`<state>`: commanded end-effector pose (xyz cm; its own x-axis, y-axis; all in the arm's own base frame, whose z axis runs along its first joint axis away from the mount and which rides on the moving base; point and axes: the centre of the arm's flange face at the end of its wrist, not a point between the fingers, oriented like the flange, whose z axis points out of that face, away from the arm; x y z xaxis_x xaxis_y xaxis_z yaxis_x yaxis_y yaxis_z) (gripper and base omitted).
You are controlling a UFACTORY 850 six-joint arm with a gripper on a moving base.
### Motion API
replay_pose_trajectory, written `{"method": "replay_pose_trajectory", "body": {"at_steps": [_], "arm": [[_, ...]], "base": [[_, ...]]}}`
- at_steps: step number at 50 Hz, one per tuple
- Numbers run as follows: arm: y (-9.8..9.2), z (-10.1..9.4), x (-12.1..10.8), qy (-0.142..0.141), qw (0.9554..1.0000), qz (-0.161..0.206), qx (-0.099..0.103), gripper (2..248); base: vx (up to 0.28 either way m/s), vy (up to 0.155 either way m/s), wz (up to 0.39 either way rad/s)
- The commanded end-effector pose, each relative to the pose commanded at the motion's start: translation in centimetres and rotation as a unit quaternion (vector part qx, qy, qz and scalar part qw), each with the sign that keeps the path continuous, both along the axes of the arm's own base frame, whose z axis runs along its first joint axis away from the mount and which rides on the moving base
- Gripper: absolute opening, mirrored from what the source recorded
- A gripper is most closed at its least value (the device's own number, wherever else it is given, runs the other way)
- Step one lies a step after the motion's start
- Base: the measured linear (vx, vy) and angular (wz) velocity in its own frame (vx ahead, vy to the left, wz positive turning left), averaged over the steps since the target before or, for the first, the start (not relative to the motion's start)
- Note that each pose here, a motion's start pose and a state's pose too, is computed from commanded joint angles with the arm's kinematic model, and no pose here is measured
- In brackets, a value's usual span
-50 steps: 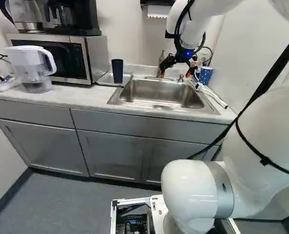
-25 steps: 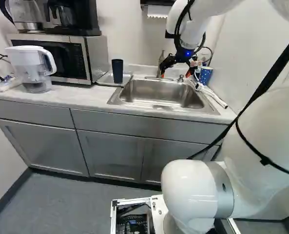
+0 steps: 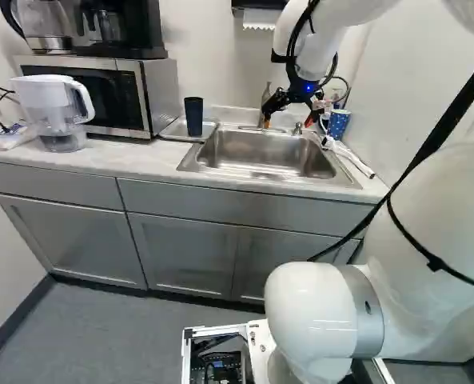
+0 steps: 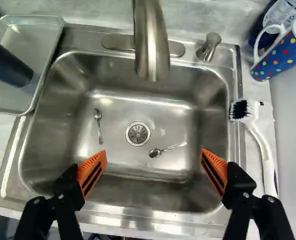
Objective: Rinse the cup and place it in the tray
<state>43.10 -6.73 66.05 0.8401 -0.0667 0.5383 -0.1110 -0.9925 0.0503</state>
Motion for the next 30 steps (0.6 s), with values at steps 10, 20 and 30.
{"method": "replay_pose_trajectory", "body": {"at_steps": [10,20,30], "arm": [[0.0,0.0,0.0,0.0,1.0,0.0,0.0,247],[0.0,0.0,0.0,0.0,1.0,0.0,0.0,247],[0.0,0.0,0.0,0.0,1.0,0.0,0.0,247]], "base": [[-0.015,0.045,0.025],[-0.012,0.041,0.0],[-0.05,0.063,0.004]]}}
